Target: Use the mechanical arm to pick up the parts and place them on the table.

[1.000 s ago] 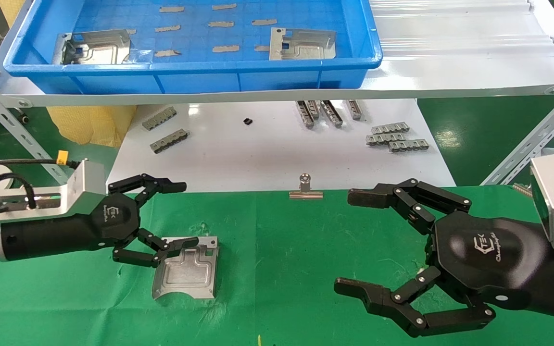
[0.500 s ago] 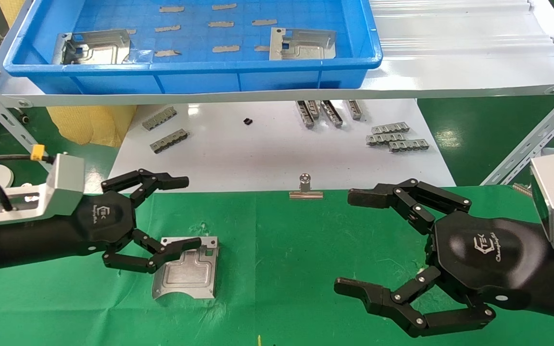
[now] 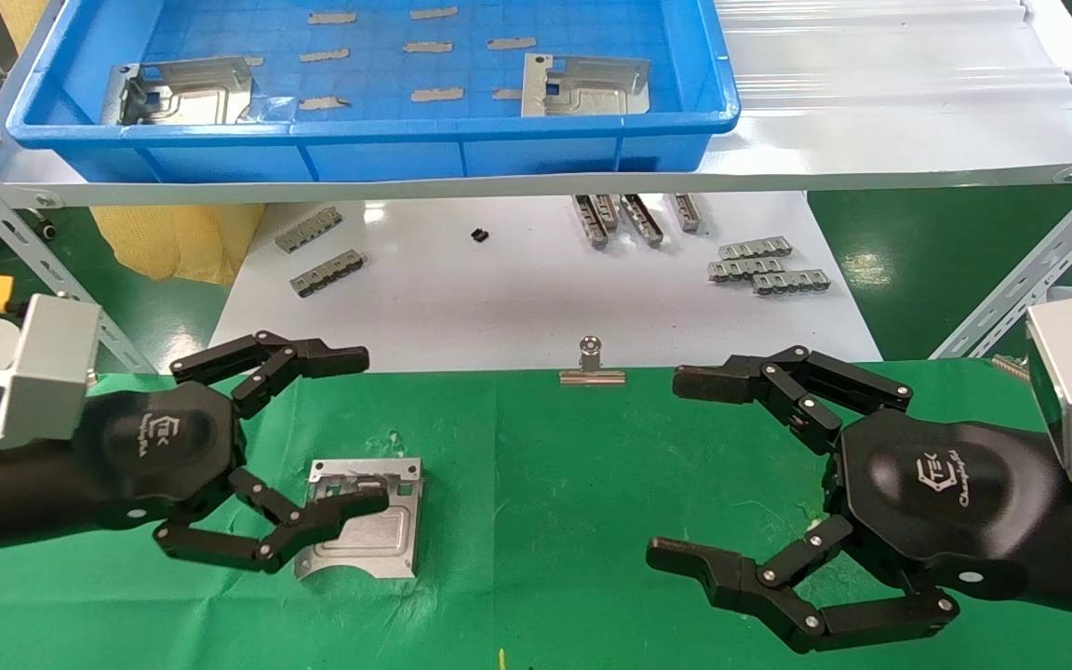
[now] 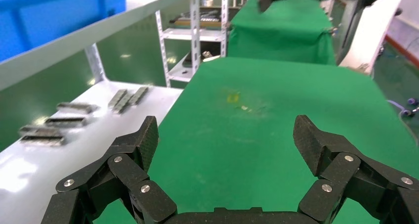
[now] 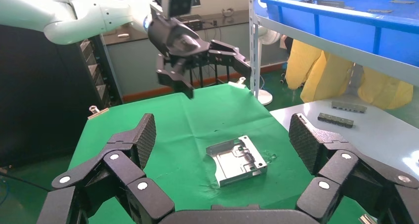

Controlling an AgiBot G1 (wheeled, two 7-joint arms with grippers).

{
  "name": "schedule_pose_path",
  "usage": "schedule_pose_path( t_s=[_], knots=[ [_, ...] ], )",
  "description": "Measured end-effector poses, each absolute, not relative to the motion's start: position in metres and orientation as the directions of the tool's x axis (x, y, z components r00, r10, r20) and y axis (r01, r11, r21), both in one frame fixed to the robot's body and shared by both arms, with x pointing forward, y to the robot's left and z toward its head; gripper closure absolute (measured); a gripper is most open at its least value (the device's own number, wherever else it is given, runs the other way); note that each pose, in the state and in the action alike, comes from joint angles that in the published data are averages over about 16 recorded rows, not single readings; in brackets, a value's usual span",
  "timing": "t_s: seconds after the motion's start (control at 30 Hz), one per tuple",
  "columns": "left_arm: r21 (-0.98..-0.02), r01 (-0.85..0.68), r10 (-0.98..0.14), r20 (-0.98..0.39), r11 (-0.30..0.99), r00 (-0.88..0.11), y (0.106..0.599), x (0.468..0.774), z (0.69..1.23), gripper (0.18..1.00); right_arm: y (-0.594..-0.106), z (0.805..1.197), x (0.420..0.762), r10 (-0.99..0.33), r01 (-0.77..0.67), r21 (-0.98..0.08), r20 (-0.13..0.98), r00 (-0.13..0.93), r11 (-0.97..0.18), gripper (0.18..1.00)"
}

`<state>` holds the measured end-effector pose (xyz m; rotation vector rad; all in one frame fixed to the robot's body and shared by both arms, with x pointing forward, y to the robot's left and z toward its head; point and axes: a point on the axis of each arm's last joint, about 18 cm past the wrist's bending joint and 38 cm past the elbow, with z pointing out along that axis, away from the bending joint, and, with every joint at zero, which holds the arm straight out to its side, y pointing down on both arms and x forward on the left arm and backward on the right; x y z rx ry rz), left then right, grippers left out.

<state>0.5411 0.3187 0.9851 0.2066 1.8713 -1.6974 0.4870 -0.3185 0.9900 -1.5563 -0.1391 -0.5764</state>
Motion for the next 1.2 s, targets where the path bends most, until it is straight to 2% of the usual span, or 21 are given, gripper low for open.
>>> schedule_pose_path(
  t_s=[0.63,1.2],
  knots=[
    [-0.876,0.469,-0.178,-0.482,0.112,-0.858,0.3,0.476,0.992,0.183,-0.319,0.99,0.487,-0.259,0.43,-0.899,0.437,0.861,-0.087,0.179],
    [-0.878,0.466,-0.174,-0.479,0.11,-0.86,0.299,0.473,0.992,0.183,-0.319,0.99,0.487,-0.26,0.43,-0.899,0.437,0.861,-0.087,0.179]
  ],
)
